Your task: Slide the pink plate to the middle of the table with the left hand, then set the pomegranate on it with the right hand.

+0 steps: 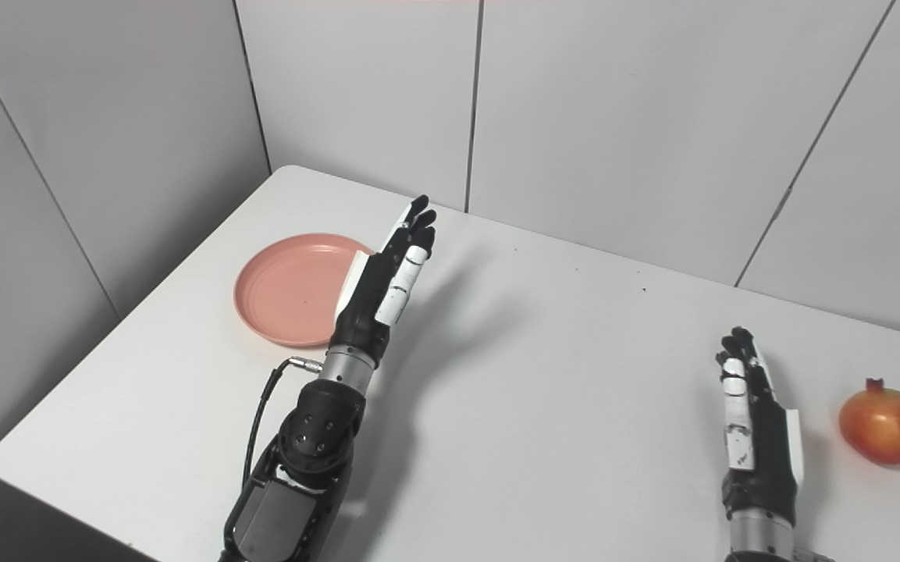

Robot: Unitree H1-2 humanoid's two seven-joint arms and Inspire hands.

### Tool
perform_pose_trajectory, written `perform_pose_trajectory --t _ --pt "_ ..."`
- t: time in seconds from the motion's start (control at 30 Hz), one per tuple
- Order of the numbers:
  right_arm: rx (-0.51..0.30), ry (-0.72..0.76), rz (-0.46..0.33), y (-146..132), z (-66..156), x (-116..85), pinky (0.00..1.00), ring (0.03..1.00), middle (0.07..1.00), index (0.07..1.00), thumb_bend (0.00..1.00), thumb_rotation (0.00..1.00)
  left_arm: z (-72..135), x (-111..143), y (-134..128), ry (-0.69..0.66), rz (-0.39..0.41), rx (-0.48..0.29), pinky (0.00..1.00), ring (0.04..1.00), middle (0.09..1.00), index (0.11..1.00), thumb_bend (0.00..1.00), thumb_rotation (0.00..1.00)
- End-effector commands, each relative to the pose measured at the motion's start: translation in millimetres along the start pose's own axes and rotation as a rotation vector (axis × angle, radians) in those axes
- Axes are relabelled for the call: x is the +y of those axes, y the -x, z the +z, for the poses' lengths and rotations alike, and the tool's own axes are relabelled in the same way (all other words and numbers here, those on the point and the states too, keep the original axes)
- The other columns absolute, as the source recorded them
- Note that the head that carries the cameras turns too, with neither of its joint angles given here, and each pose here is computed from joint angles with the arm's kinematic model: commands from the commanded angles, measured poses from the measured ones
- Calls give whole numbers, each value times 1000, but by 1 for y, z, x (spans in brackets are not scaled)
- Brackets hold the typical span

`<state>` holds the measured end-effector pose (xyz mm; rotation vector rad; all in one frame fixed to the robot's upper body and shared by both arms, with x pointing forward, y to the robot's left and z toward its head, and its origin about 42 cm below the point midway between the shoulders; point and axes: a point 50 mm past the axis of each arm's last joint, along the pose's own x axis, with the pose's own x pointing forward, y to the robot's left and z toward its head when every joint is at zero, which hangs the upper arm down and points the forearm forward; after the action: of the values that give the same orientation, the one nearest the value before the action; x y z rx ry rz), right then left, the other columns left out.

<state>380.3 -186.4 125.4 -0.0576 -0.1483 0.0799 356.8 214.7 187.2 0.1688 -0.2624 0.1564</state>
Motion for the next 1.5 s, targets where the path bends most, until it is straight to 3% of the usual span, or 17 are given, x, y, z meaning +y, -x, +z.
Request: perform_pose_trajectory --t 0.0,0.23,0.47,0.67,0.87,1.17,1.47 --pt "14 -10 -9 12 -17 -4 970 925 921 923 508 970 23 3 -16 19 20 -91 948 951 957 947 596 1000" --pt "9 -13 0 11 -17 -5 992 934 932 935 494 972 21 19 -22 30 65 -112 919 936 954 939 582 1000" --pt "14 -29 -2 12 -16 -4 1000 937 930 931 474 962 18 39 -29 25 114 -135 904 936 954 955 639 1000" --pt "12 -22 0 12 -16 -4 997 934 928 930 461 969 17 58 -29 32 169 -127 872 904 921 910 623 1000" --pt "13 -16 9 11 -15 -4 995 937 933 934 474 979 17 73 -31 15 244 -112 893 873 875 875 675 1000" --pt "7 -12 3 10 -18 -7 981 929 926 928 464 968 18 94 -34 17 334 -135 767 806 829 823 635 1000" --pt "13 -12 11 9 -16 -8 997 940 935 935 480 983 16 107 -37 37 380 -117 776 803 814 808 650 1000"
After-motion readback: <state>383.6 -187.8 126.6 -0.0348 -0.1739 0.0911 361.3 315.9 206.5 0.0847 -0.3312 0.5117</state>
